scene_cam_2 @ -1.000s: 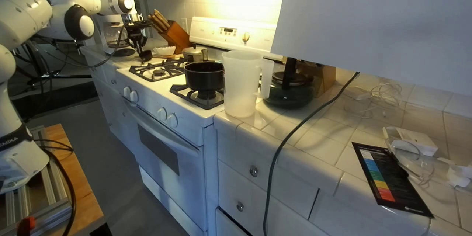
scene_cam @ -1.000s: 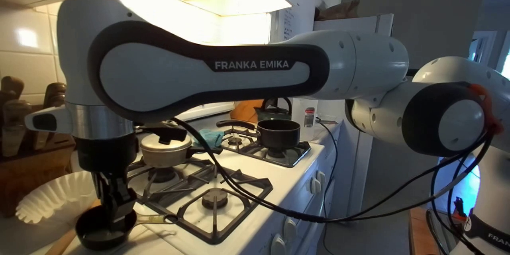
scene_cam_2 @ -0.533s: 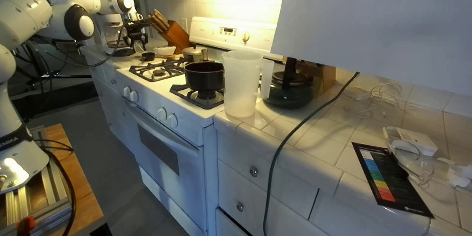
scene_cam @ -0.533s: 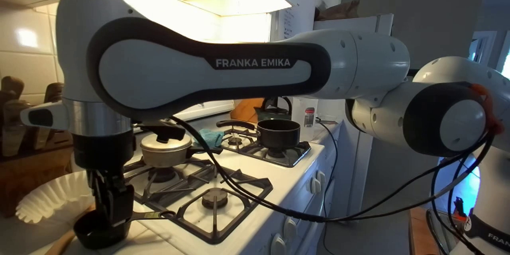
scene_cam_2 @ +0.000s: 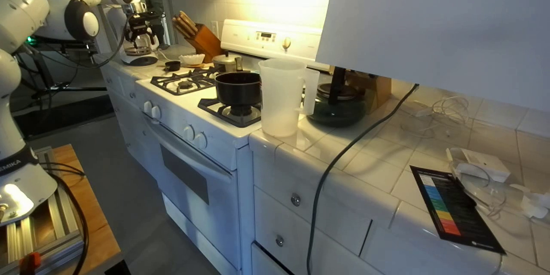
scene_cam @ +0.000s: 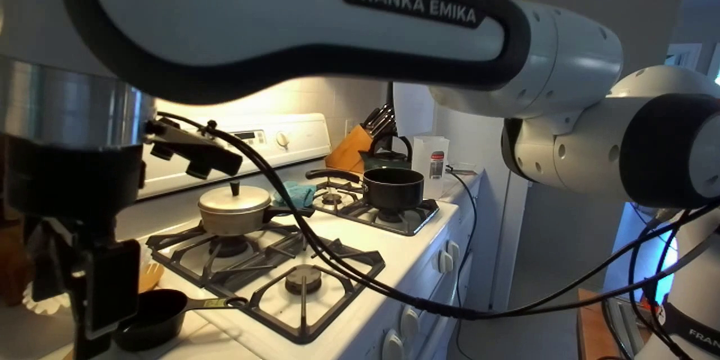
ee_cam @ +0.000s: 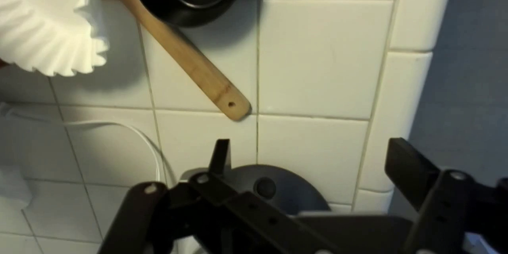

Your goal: Pick up the scooper, wipe it against the towel, then put it on the left counter

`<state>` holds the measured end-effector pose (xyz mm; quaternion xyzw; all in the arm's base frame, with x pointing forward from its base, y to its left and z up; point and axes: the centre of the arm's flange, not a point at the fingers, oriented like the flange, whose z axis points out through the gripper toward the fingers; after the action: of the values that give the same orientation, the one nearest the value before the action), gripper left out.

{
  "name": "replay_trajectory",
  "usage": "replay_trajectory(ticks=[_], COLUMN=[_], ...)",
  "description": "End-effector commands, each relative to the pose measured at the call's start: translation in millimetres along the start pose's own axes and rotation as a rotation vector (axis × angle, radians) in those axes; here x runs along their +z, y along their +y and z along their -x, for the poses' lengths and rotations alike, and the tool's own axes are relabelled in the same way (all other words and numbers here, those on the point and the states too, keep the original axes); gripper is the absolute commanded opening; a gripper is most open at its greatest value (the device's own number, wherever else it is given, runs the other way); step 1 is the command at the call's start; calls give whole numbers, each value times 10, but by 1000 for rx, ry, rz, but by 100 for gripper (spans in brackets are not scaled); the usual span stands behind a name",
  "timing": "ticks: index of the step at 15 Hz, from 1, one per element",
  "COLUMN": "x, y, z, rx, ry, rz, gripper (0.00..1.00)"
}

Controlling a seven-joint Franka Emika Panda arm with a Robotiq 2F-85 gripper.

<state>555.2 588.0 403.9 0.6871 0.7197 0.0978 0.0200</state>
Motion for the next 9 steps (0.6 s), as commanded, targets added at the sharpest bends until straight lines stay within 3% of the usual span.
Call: replay_trajectory(ticks=[1, 6, 7, 9], x=[-469, -915, -839, -974], y=[-450, -650, -185, -186], z=[324, 493, 9, 47], rx=[-21, 86, 45, 63], ry=[55, 45, 35, 36], rz=[-58, -161, -115, -125], gripper=[100, 100, 100, 100])
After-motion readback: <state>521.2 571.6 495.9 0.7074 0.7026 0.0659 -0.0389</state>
